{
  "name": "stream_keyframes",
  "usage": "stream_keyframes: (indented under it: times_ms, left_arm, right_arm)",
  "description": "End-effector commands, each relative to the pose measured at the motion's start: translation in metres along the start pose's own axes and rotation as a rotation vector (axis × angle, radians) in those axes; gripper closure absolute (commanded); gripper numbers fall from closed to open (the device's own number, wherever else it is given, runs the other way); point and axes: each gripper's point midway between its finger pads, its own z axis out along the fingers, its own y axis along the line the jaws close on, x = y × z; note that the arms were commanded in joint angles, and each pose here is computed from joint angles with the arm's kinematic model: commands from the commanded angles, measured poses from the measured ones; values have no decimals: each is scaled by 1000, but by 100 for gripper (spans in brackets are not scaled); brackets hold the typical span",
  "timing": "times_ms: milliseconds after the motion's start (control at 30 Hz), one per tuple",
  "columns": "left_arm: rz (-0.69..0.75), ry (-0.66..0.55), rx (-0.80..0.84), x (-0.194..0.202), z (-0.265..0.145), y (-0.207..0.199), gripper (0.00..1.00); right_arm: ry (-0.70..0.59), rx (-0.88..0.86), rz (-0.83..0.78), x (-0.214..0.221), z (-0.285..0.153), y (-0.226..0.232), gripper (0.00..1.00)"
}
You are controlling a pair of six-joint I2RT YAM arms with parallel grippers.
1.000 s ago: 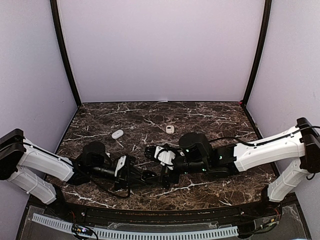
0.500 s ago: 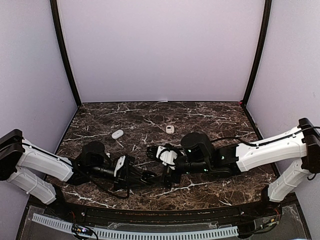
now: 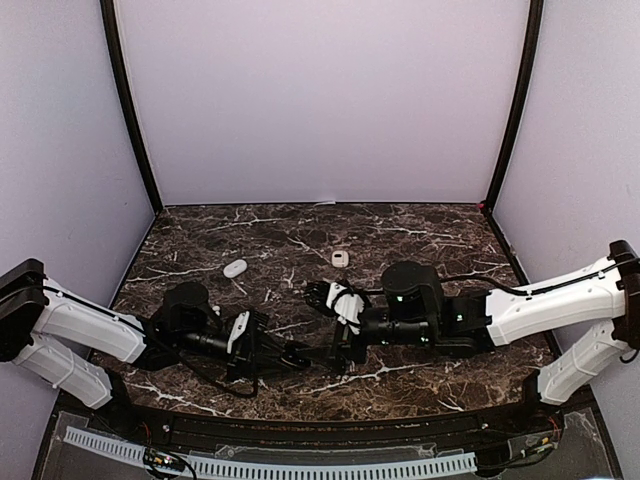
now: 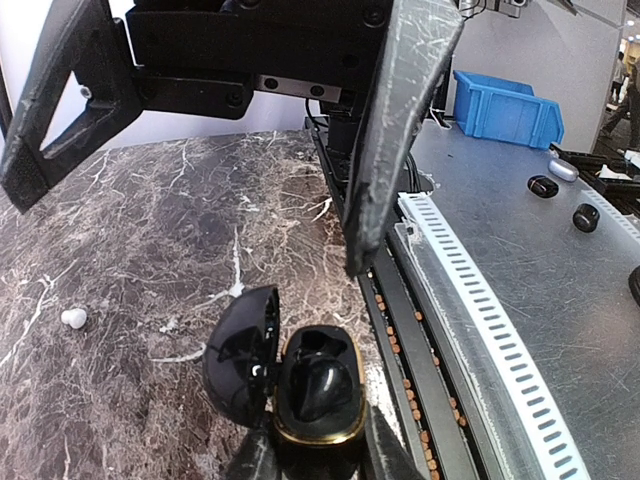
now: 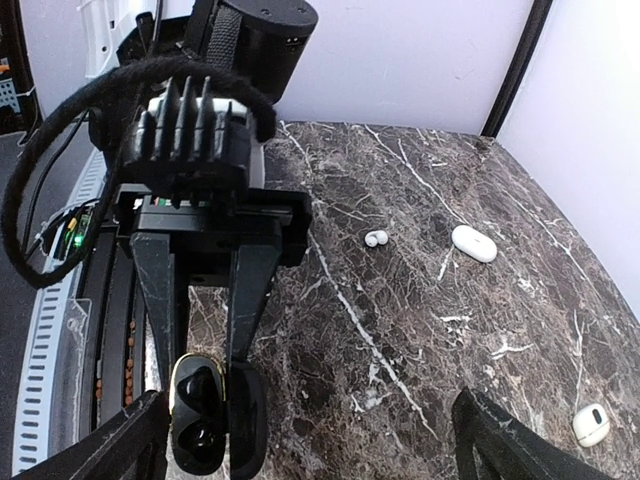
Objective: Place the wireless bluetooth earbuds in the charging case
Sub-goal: Adjust the left earbud in the left side groove of the charging case.
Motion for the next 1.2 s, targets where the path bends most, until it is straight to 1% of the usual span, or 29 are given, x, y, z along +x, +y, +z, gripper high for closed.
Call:
stream_keyframes:
  times_ms: [0,200,433,500,633,800,900,1033,1167]
  left_arm:
    - [53,-41,5,-12,-3,-4,83]
    - [56,-46,6,-13,-4,-4,83]
    - [55,-45,4,-13,-4,-4,83]
    - [52,-45,2,-13,-4,-4,83]
    - [52,-44,-21,-13,-4,0,83]
    - [16,-17,-168,-8,-7,26,83]
    - [-14,-13,-259,-7,-13,43,83]
    - [-61,-22,-380,-6,-28,65,83]
    - [-106,-58,-512,-6,-51,86,83]
  right_arm:
    - [-62,53,40,-16,7,-12,2]
    - [-15,73,49,-6,20,-16,3]
    - [20,66,34,3,24,-13,3]
    - [18,71,33,3,23,-13,3]
    - [-25,101,37,-10,13,-18,3]
    - [-120,106,39,-36,-6,-21,2]
    - [-167,106,61,-44,-17,-24,1]
    - [-188,131,131,-39,-23,-40,0]
    - [-158,176,232,-24,-18,-59,3]
